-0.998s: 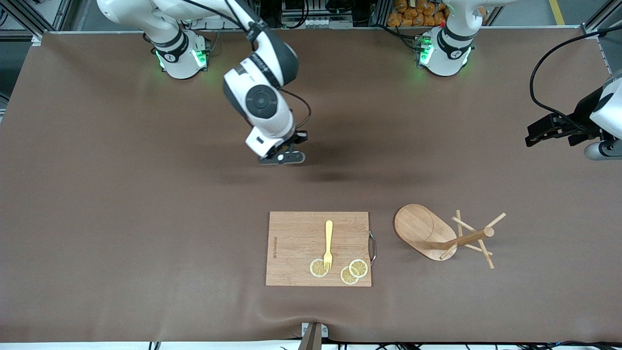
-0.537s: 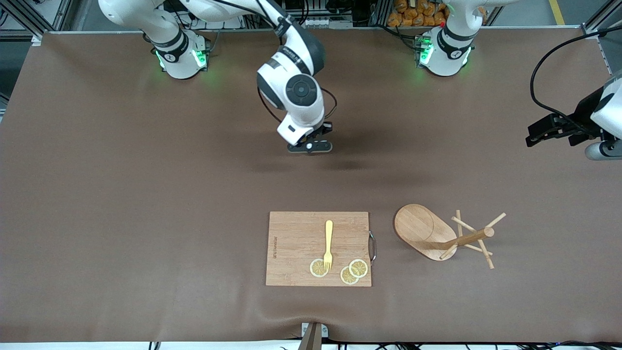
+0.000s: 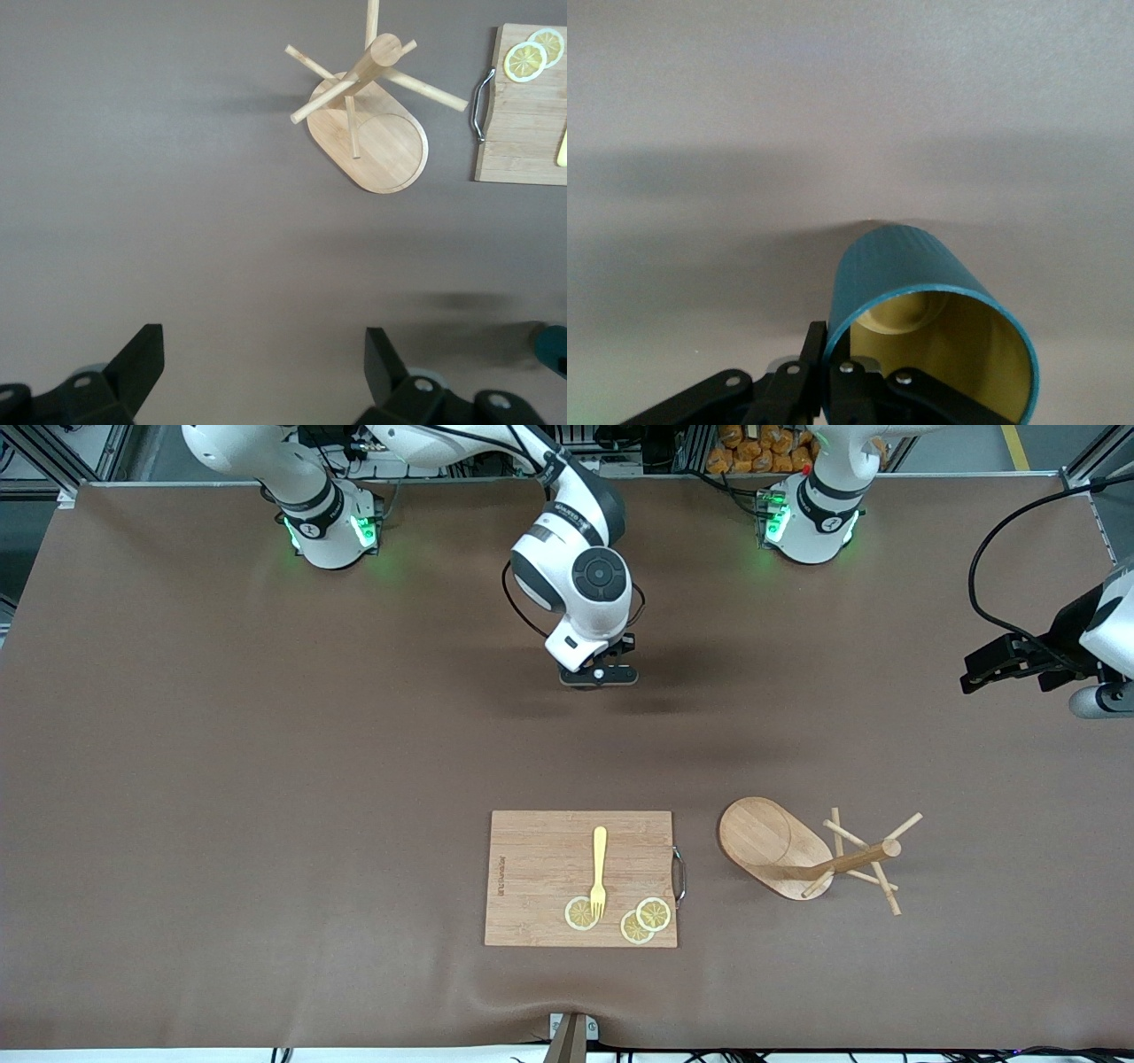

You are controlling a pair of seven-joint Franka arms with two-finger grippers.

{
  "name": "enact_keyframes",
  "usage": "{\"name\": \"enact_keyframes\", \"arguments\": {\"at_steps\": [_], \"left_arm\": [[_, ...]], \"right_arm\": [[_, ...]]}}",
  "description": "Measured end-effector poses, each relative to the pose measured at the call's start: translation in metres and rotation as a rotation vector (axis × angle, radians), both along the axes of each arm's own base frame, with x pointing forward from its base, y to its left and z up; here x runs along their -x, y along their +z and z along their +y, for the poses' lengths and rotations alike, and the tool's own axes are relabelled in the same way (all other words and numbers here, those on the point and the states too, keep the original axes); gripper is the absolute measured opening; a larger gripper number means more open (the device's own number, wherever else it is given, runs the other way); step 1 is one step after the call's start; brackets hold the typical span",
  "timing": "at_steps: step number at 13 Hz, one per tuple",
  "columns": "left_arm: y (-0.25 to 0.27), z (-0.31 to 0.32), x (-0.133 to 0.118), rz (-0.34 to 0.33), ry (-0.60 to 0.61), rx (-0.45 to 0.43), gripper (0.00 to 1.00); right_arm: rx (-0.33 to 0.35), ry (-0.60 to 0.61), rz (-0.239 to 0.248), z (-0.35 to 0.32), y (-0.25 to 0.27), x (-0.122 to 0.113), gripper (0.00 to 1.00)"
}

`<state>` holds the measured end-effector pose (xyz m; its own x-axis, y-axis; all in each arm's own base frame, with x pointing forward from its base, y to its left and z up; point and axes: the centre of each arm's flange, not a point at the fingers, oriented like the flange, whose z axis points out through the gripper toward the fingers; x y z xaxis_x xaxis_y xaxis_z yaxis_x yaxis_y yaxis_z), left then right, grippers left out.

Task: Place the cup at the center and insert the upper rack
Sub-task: 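Carry the teal mug with the right gripper toward the table center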

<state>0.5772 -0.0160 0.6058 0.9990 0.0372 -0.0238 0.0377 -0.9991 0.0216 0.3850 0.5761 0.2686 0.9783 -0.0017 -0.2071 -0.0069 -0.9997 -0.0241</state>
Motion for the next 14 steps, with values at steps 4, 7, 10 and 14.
{"name": "enact_keyframes", "arguments": {"at_steps": [4, 7, 10, 14], "left_arm": [[0.0, 0.001, 0.0, 0.0, 0.002, 0.0, 1.0], [0.0, 0.001, 0.0, 0.0, 0.002, 0.0, 1.0], [0.0, 0.001, 0.0, 0.0, 0.002, 0.0, 1.0], [0.0, 0.001, 0.0, 0.001, 0.002, 0.0, 1.0]], "right_arm": [[0.0, 0.009, 0.0, 0.005, -0.002, 0.005, 0.05], [-0.009, -0.003, -0.013, 0.005, -0.004, 0.002, 0.05], [-0.019, -0.013, -0.028, 0.008, -0.018, 0.0, 0.05], [-0.018, -0.021, -0.03, 0.008, -0.023, -0.001, 0.11]]}}
